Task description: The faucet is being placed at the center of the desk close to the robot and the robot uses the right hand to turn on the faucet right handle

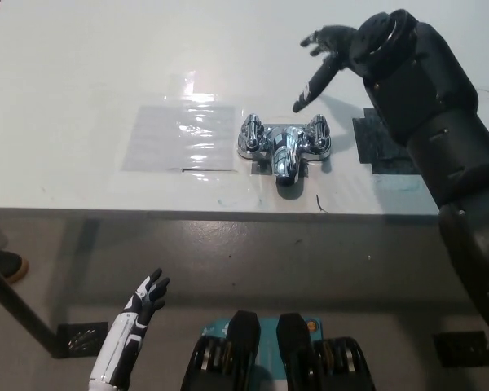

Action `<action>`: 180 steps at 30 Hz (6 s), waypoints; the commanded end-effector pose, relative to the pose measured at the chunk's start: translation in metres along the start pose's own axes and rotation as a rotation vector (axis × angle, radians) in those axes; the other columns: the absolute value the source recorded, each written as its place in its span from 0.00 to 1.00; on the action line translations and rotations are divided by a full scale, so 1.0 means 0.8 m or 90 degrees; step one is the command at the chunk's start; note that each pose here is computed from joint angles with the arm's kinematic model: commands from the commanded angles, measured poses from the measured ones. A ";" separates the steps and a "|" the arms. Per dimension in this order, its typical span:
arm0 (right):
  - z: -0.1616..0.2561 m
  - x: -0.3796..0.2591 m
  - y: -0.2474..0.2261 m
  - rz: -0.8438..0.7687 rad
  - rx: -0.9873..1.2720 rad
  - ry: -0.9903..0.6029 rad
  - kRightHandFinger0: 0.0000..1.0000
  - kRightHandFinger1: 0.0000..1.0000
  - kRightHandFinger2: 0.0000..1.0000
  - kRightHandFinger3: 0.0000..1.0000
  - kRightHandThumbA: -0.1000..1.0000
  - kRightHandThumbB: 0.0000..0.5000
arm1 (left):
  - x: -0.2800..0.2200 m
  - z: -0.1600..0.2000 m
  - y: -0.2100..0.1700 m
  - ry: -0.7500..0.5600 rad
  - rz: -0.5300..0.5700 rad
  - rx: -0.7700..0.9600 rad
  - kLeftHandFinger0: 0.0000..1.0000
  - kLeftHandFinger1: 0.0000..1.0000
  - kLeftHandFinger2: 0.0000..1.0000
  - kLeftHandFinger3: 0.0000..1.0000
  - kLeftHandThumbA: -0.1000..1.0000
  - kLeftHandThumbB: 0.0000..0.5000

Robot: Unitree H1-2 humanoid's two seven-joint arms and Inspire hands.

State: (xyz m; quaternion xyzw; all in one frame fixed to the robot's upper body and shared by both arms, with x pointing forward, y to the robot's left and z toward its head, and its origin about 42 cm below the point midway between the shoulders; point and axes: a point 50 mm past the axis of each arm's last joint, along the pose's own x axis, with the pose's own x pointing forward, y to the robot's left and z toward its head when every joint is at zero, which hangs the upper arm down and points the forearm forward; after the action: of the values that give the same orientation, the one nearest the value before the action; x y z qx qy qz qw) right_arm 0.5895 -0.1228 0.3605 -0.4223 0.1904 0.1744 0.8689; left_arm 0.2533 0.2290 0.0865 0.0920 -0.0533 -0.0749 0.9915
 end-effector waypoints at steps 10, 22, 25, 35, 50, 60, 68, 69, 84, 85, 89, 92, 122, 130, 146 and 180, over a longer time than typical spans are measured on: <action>0.030 -0.014 -0.032 -0.048 0.006 0.014 1.00 1.00 1.00 1.00 1.00 0.22 | 0.005 0.010 0.004 -0.035 0.011 0.027 1.00 1.00 1.00 1.00 1.00 1.00; 0.039 -0.010 -0.018 -0.041 0.004 0.019 1.00 1.00 1.00 1.00 1.00 0.27 | 0.010 0.017 0.005 -0.036 0.010 0.048 1.00 1.00 1.00 1.00 1.00 1.00; 0.042 -0.010 -0.016 -0.058 -0.008 0.024 1.00 1.00 1.00 1.00 1.00 0.33 | 0.010 0.017 0.006 -0.038 0.008 0.050 1.00 1.00 1.00 1.00 1.00 1.00; 0.043 -0.007 -0.003 -0.002 0.010 0.007 1.00 1.00 1.00 1.00 1.00 0.13 | 0.011 0.020 0.004 -0.039 0.004 0.066 1.00 1.00 1.00 1.00 1.00 1.00; 0.029 -0.002 0.000 -0.040 -0.055 0.051 1.00 1.00 1.00 1.00 0.93 0.20 | 0.016 0.023 0.006 -0.046 0.004 0.065 1.00 1.00 1.00 1.00 1.00 1.00; 0.028 0.001 0.008 -0.004 -0.066 0.050 1.00 1.00 1.00 1.00 0.89 0.00 | 0.018 0.025 0.007 -0.051 0.004 0.061 1.00 1.00 1.00 1.00 1.00 1.00; 0.030 0.000 0.015 0.037 -0.117 0.061 1.00 1.00 1.00 1.00 0.87 0.00 | 0.019 0.024 0.008 -0.051 0.005 0.059 1.00 1.00 1.00 1.00 1.00 1.00; 0.030 0.001 0.016 0.039 -0.121 0.063 1.00 1.00 1.00 1.00 0.86 0.00 | 0.019 0.025 0.008 -0.052 0.005 0.063 1.00 1.00 1.00 1.00 1.00 1.00; 0.021 0.008 0.033 0.019 -0.214 0.100 1.00 1.00 1.00 1.00 0.83 0.11 | 0.025 0.030 0.010 -0.062 0.003 0.062 1.00 1.00 1.00 1.00 1.00 1.00; 0.020 0.008 0.033 0.025 -0.220 0.105 1.00 1.00 1.00 1.00 0.88 0.13 | 0.025 0.031 0.009 -0.063 0.002 0.064 1.00 1.00 1.00 1.00 1.00 1.00; 0.019 0.008 0.032 0.028 -0.252 0.113 1.00 1.00 1.00 1.00 0.84 0.19 | 0.027 0.032 0.010 -0.063 0.005 0.065 1.00 1.00 1.00 1.00 1.00 1.00; 0.017 0.008 0.030 0.018 -0.260 0.121 1.00 1.00 1.00 1.00 0.79 0.23 | 0.028 0.032 0.012 -0.063 0.004 0.068 1.00 1.00 1.00 1.00 1.00 1.00; -0.012 0.005 -0.007 -0.075 -0.373 0.193 1.00 1.00 1.00 1.00 0.77 0.48 | 0.033 0.038 0.015 -0.082 0.003 0.081 1.00 1.00 1.00 1.00 1.00 1.00; -0.015 -0.001 -0.024 -0.059 -0.387 0.218 1.00 1.00 1.00 1.00 0.83 0.59 | 0.034 0.039 0.015 -0.080 0.004 0.087 1.00 1.00 1.00 1.00 1.00 1.00; -0.030 0.004 -0.027 -0.163 -0.289 0.176 1.00 1.00 1.00 1.00 0.58 0.82 | 0.035 0.040 0.014 -0.081 -0.003 0.091 1.00 1.00 1.00 1.00 1.00 1.00; -0.036 -0.004 -0.058 -0.231 -0.353 0.137 1.00 1.00 1.00 1.00 0.65 0.99 | 0.031 0.039 0.013 -0.066 0.001 0.093 1.00 1.00 1.00 1.00 1.00 1.00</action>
State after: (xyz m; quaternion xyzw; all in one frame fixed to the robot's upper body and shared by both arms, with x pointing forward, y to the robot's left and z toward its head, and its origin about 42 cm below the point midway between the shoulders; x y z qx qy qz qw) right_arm 0.5905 -0.1511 0.3089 -0.6789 0.1955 0.0579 0.7053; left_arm 0.2748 0.2300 0.1107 0.1562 -0.0892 -0.0845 0.9800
